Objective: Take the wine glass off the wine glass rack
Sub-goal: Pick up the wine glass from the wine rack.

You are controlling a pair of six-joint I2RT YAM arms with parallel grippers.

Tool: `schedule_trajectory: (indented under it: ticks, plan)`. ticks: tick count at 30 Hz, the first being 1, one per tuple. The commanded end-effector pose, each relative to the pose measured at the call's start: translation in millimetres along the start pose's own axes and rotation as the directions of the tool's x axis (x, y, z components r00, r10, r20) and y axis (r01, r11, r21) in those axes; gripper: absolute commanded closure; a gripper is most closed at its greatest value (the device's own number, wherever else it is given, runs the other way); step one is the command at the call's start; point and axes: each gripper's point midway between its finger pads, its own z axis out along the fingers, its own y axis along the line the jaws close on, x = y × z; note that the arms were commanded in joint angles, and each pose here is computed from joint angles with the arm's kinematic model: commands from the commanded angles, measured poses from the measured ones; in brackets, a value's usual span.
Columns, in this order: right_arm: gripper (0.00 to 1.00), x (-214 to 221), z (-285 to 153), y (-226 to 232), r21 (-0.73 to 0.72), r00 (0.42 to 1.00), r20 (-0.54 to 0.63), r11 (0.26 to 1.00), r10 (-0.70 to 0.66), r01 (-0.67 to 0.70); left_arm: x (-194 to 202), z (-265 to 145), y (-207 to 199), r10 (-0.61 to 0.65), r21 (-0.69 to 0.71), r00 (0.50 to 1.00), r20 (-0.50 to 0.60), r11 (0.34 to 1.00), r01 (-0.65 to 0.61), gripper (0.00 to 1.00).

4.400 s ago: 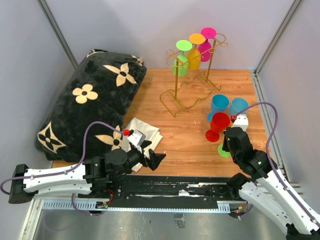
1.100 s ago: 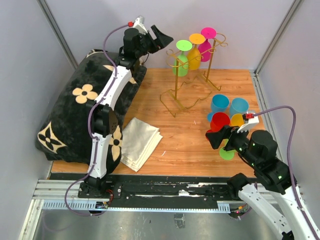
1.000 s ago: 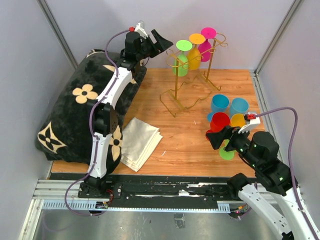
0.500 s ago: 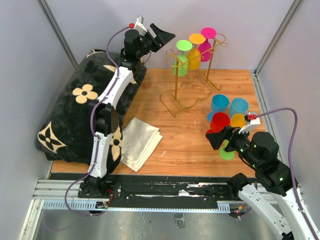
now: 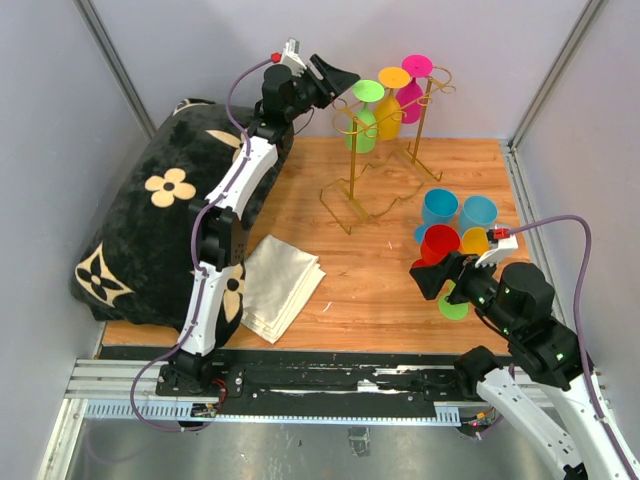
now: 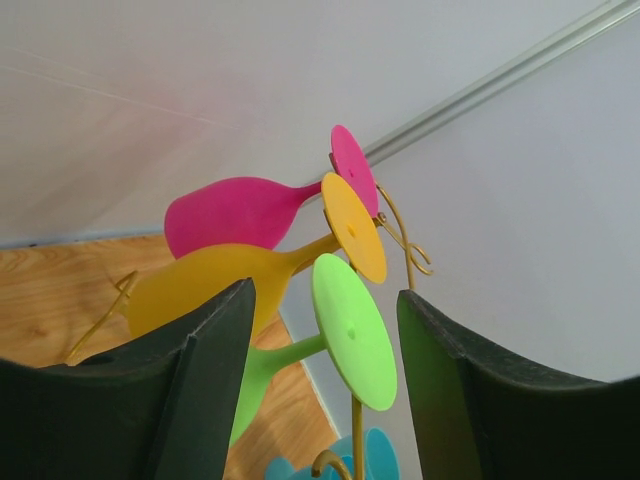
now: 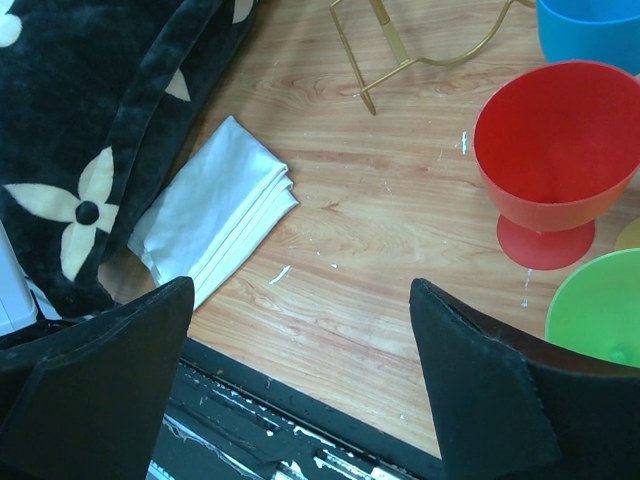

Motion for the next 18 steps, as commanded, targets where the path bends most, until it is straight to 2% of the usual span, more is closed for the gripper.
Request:
schedule_trajectory:
  ticks: [1, 8, 18]
  plan:
    - [0.11, 4.2, 4.3, -4.3, 0.014, 1.000, -0.009, 1.000, 0.011, -0.011, -0.5, 2.4, -0.6, 0.011, 0.023, 1.000, 0.003, 1.000, -0.011, 0.39]
    - [0.11, 8.4, 8.9, -4.5, 0.014, 0.999, -0.024, 1.000, 0.022, -0.021, 4.3, 1.6, 1.0, 0.030, 0.017, 0.999, -0.020, 0.999, -0.030, 0.49]
    - [0.11, 10.5, 10.5, -4.0, 0.011, 0.999, -0.032, 0.999, 0.031, -0.030, 14.2, 1.7, 10.0, 0.031, -0.004, 0.998, -0.054, 1.000, -0.031, 0.54]
